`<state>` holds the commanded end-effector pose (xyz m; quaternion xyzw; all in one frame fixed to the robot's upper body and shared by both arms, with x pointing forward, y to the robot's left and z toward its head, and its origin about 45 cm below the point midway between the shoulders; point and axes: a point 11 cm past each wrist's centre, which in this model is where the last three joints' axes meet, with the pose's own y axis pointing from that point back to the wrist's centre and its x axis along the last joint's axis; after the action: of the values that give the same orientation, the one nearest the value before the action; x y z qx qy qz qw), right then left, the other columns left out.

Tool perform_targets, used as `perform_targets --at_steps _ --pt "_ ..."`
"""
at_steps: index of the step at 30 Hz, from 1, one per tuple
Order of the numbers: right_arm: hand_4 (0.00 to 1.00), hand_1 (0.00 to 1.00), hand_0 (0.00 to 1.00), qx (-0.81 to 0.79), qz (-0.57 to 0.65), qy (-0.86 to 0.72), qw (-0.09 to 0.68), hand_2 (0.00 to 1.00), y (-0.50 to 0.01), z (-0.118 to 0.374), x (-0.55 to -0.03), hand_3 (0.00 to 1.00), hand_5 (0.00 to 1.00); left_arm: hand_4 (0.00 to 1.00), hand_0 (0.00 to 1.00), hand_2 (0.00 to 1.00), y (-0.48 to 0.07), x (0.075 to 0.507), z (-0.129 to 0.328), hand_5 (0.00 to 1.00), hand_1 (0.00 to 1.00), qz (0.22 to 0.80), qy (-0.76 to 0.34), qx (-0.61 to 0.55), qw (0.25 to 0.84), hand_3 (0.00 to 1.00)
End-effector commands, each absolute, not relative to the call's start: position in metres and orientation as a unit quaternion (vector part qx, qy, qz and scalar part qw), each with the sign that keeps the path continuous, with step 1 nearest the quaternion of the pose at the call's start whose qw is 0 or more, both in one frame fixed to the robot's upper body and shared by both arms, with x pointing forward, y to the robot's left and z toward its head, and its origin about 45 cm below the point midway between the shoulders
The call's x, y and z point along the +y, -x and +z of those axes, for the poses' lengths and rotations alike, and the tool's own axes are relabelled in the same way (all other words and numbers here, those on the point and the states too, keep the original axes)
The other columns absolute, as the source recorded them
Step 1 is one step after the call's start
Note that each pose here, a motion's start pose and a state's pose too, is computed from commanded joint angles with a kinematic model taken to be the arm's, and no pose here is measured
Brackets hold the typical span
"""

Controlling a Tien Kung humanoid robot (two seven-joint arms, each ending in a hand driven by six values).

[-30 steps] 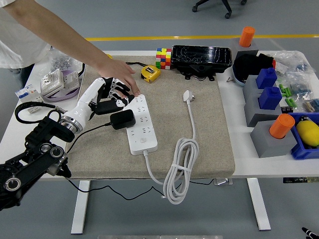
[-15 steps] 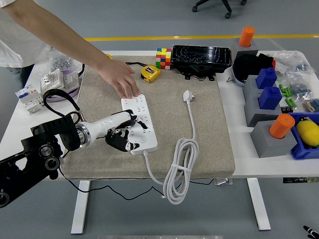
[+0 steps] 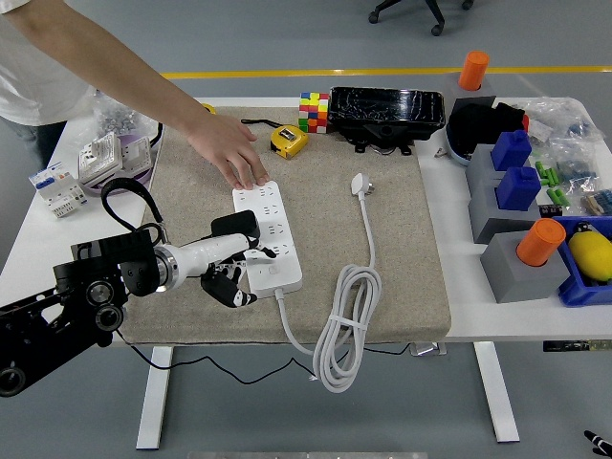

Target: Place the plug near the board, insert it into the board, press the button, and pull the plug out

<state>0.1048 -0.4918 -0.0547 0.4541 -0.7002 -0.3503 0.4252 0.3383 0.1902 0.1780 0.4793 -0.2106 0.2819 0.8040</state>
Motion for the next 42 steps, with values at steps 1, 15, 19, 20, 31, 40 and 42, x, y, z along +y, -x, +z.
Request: perform_targets --at_steps 1,15,19,20,31,40,42 --pt "0.909 0.662 0.655 -0.7 -0.35 -0.454 0.426 0.659 -0.104 -0.055 -0.492 0.554 0.505 0.707 0.114 0.149 -0.338 0.19 0.177 0.002 0.048 0.281 -0.481 -0.209 0.804 0.866" --pt "0.909 0.661 0.654 -0.701 -0.349 -0.455 0.425 0.659 -0.106 -0.054 -0.493 0.554 0.505 0.674 0.114 0.149 -0.336 0.188 0.174 0.002 0.05 0.272 -0.48 -0.197 0.81 0.852" --pt "0.908 0.66 0.653 -0.701 -0.349 -0.454 0.425 0.657 -0.105 -0.054 -0.493 0.554 0.505 0.676 0.114 0.149 -0.336 0.188 0.172 0.002 0.049 0.271 -0.482 -0.195 0.81 0.85" --pt "0.908 0.66 0.653 -0.701 -0.349 -0.454 0.425 0.657 -0.105 -0.054 -0.493 0.554 0.505 0.676 0.114 0.149 -0.336 0.188 0.172 0.002 0.049 0.271 -0.483 -0.194 0.81 0.85" --pt "0.908 0.661 0.655 -0.702 -0.35 -0.453 0.424 0.658 -0.105 -0.054 -0.493 0.554 0.506 0.606 0.115 0.153 -0.338 0.19 0.166 0.002 0.052 0.271 -0.493 -0.192 0.804 0.846" --pt "0.909 0.661 0.653 -0.701 -0.351 -0.453 0.424 0.658 -0.104 -0.055 -0.492 0.554 0.506 0.607 0.115 0.154 -0.338 0.193 0.16 0.002 0.052 0.272 -0.501 -0.179 0.802 0.845" --pt "0.908 0.661 0.653 -0.701 -0.351 -0.454 0.423 0.659 -0.104 -0.055 -0.491 0.554 0.506 0.632 0.114 0.151 -0.337 0.194 0.159 0.002 0.051 0.271 -0.504 -0.177 0.8 0.843"
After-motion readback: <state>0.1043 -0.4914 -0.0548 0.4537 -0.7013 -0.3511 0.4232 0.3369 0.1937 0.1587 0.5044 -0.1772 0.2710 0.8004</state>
